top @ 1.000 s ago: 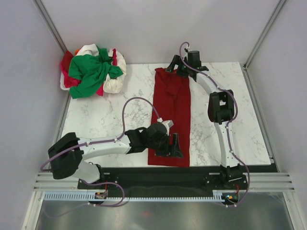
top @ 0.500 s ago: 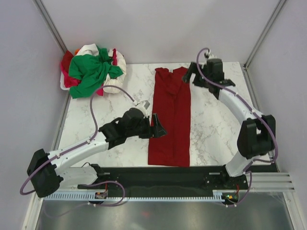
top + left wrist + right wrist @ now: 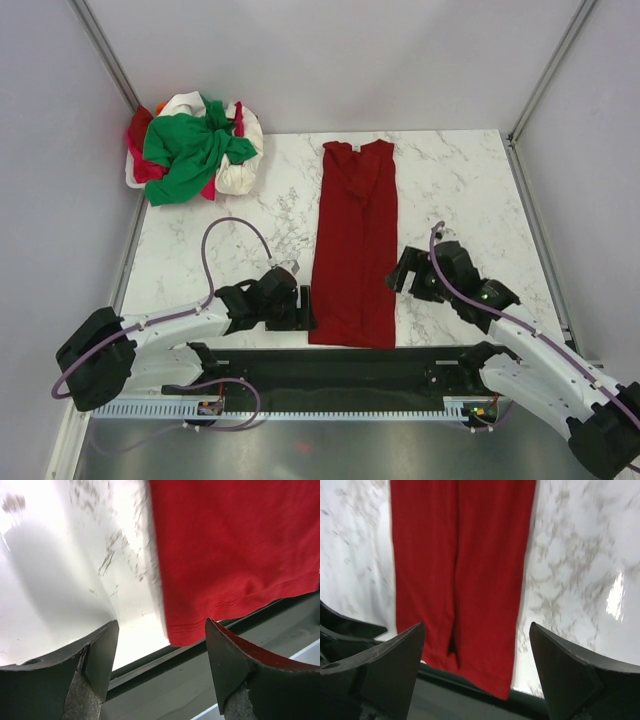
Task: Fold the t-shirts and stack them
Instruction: Fold the tshirt
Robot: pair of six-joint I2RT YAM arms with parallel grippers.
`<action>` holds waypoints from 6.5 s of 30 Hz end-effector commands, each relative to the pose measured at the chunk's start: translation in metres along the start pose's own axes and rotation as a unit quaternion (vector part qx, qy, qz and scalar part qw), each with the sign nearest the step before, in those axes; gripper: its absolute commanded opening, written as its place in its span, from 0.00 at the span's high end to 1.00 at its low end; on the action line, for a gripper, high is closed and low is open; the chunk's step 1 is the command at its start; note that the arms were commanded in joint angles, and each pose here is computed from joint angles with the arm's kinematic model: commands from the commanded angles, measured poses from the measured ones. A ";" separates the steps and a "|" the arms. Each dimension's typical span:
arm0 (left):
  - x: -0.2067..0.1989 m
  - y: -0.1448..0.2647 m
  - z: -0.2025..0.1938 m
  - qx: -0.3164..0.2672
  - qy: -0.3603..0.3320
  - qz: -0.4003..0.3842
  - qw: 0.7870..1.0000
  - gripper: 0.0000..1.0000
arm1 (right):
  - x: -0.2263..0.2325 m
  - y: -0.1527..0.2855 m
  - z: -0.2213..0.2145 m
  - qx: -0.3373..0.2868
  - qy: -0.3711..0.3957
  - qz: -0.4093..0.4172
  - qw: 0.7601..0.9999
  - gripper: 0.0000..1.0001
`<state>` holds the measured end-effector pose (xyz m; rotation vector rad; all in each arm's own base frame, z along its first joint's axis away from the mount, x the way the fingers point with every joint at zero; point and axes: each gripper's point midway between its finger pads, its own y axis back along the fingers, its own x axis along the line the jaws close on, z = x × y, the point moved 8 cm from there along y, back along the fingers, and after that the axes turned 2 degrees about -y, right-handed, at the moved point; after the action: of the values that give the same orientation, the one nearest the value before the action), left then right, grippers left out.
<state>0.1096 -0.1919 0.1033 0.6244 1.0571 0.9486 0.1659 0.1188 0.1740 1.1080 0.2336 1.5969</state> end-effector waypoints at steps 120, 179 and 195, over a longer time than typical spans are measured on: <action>-0.024 -0.080 0.333 -0.109 -0.037 0.066 0.991 0.35 | 0.020 -0.189 0.203 -0.044 0.069 -0.194 0.978 0.11; -0.011 -0.081 0.147 -0.092 0.047 -0.034 0.994 0.98 | -0.056 -0.139 0.018 0.110 -0.016 -0.056 0.992 1.00; -0.009 0.005 0.055 -0.089 0.035 -0.097 0.991 0.98 | -0.033 -0.043 -0.040 0.117 -0.007 -0.014 0.993 1.00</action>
<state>0.1757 -0.1992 0.1219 0.3642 1.0241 0.9053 0.1830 0.1218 0.0963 1.2691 0.4410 1.6050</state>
